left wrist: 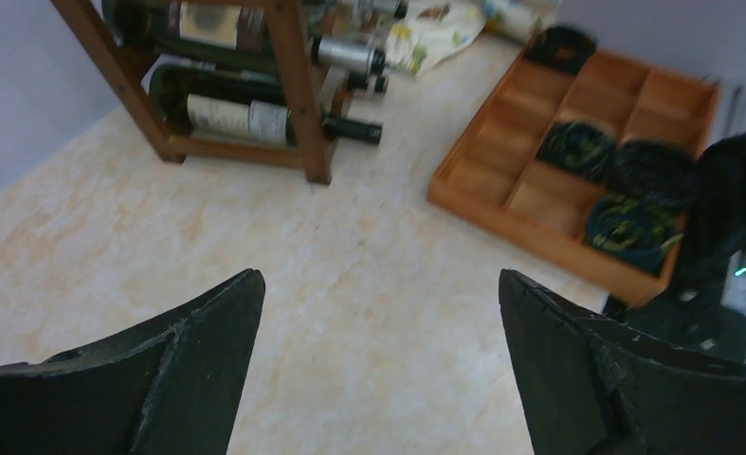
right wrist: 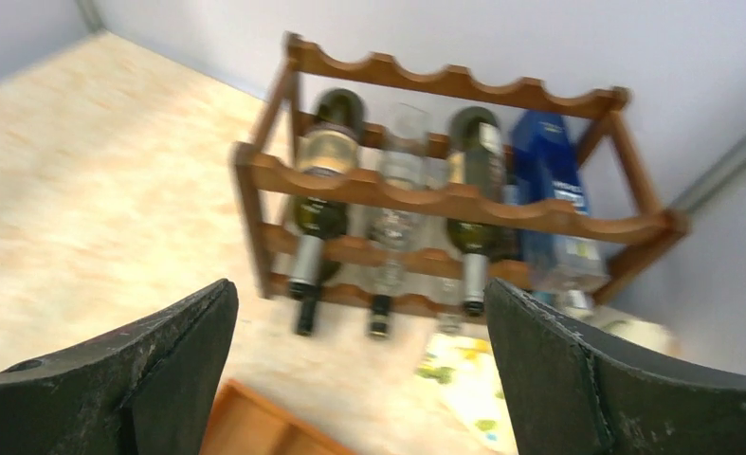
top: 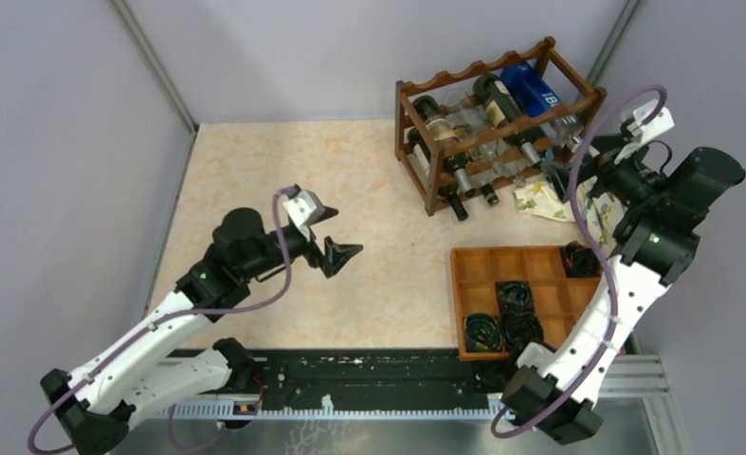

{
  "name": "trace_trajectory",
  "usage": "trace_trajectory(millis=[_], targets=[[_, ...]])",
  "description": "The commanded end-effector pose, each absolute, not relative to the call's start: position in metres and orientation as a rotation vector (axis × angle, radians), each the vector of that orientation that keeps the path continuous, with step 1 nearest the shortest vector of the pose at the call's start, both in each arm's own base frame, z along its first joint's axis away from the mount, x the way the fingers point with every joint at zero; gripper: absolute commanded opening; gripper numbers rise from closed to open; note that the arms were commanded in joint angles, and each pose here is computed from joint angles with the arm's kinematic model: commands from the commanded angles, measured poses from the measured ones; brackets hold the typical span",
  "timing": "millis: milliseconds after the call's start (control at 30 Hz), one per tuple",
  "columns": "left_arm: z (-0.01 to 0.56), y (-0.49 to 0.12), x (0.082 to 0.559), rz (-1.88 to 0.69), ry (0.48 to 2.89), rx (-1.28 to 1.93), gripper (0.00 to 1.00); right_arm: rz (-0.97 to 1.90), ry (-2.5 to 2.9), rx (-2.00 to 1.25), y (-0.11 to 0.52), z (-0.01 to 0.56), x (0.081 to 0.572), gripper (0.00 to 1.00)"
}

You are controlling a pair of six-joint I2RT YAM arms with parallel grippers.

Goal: Put the wine bottle on the wine rack
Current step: Reset both arms

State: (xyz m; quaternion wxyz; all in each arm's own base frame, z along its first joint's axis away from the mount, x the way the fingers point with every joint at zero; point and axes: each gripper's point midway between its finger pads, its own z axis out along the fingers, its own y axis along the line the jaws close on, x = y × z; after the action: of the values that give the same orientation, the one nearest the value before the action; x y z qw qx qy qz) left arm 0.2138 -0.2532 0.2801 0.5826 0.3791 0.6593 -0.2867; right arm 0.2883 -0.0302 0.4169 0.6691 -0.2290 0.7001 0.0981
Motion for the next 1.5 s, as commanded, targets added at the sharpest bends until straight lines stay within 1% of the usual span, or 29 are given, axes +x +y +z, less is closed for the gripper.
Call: trace_trajectory(millis=[0, 100, 200, 367, 500, 533, 633, 700, 800, 867, 1000, 1133, 1367, 1467], targets=[[0.359, -0.264, 0.173, -1.056, 1.446, 0.714, 0.99, 0.535, 1.579, -0.334, 0.011, 0.424, 0.258, 0.98], [0.392, -0.255, 0.15, -1.191, 1.365, 0.63, 0.99, 0.66, 1.542, -0.306, 0.033, 0.43, 0.24, 0.98], [0.412, -0.239, 0.138, -1.257, 1.298, 0.522, 0.99, 0.747, 1.492, -0.298, 0.053, 0.435, 0.226, 0.98], [0.425, -0.212, 0.141, -1.183, 1.287, 0.394, 0.99, 0.905, 1.544, -0.379, 0.103, 0.43, 0.231, 0.98], [0.413, -0.206, 0.151, -1.11, 1.36, 0.364, 0.99, 0.948, 1.633, -0.498, 0.135, 0.425, 0.238, 0.98], [0.411, -0.204, 0.153, -1.091, 1.373, 0.356, 0.99, 0.937, 1.672, -0.505, 0.136, 0.421, 0.239, 0.98], [0.407, -0.196, 0.163, -1.012, 1.407, 0.328, 0.99, 0.762, 1.702, -0.629, 0.139, 0.421, 0.25, 0.98], [0.41, -0.189, 0.169, -0.957, 1.417, 0.308, 0.99, 0.653, 1.687, -0.634, 0.13, 0.43, 0.257, 0.98], [0.426, -0.176, 0.174, -0.872, 1.405, 0.286, 0.99, 0.486, 1.569, -0.549, 0.111, 0.466, 0.263, 0.98], [0.442, -0.168, 0.178, -0.812, 1.389, 0.279, 0.99, 0.415, 1.485, -0.522, 0.103, 0.495, 0.258, 0.98], [0.482, -0.162, 0.182, -0.747, 1.34, 0.3, 0.99, 0.416, 1.454, -0.509, 0.103, 0.524, 0.249, 0.98], [0.512, -0.167, 0.182, -0.746, 1.301, 0.341, 0.99, 0.458, 1.434, -0.403, 0.1, 0.549, 0.242, 0.99], [0.538, -0.178, 0.168, -0.832, 1.233, 0.393, 0.99, 0.416, 1.294, -0.496, 0.103, 0.597, 0.204, 0.98], [0.544, -0.18, 0.161, -0.869, 1.205, 0.404, 0.99, 0.398, 1.276, -0.412, 0.093, 0.61, 0.199, 0.99]])
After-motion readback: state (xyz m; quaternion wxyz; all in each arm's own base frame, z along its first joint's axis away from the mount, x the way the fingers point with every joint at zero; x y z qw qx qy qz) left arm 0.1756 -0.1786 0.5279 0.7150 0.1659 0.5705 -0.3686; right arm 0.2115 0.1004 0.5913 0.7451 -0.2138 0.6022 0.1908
